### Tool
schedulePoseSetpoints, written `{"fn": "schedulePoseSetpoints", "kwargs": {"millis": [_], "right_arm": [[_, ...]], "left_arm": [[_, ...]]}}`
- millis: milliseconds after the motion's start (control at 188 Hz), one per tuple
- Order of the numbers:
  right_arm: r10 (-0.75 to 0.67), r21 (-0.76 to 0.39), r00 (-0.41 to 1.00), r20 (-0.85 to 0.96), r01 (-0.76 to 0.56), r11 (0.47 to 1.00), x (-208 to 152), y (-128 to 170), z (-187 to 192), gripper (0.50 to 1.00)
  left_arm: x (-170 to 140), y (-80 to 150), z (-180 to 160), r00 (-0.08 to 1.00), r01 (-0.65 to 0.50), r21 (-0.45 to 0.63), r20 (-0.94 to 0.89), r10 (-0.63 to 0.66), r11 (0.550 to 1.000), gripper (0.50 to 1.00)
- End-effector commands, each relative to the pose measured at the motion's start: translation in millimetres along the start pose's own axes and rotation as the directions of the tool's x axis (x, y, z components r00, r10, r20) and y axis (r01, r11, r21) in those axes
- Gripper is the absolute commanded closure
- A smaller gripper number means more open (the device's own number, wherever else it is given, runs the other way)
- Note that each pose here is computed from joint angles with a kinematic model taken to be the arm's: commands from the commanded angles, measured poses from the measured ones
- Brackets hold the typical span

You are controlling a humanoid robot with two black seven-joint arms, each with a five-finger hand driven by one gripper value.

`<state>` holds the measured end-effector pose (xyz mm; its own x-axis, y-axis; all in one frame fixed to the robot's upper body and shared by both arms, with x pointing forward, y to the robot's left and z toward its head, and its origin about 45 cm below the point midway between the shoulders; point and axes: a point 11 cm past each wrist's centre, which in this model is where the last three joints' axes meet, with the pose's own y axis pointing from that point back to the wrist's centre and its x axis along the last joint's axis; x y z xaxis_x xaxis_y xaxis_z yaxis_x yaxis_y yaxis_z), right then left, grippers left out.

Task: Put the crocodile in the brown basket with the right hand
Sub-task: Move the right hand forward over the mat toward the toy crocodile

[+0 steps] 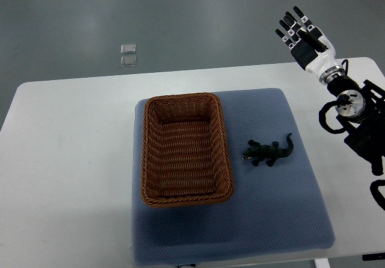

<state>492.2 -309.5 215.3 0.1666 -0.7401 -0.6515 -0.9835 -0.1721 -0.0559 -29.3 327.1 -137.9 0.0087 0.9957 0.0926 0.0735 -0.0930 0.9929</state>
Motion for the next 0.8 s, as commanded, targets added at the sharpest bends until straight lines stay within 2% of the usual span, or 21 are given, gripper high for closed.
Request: {"fn": "schedulePoseSetpoints", "kwargs": {"millis": [0,446,659,797], "right_arm": [[-0.001,-0.001,1.000,-0.004,0.001,1.000,0,0,-1,0.581],[-0.037,-0.041,0.998,-0.041,0.036,0.999,-7,-2,4,0.583],[-0.186,-0.225,0.944,-0.272,0.126,0.966,-30,-9,7,0.583],[-0.399,-0.408,0.784,-0.475,0.206,0.890,-60,-7,10,0.583]], "left_arm": [[0,0,0,1.000,0.003,0.000,0.000,-0.003,1.000,0.500],[0,0,-1,1.000,-0.001,0.001,-0.002,0.001,1.000,0.500],[0,0,-1,1.000,-0.001,0.001,-0.002,0.001,1.000,0.500],[0,0,0,1.000,0.000,0.000,0.000,0.000,1.000,0.500]]}}
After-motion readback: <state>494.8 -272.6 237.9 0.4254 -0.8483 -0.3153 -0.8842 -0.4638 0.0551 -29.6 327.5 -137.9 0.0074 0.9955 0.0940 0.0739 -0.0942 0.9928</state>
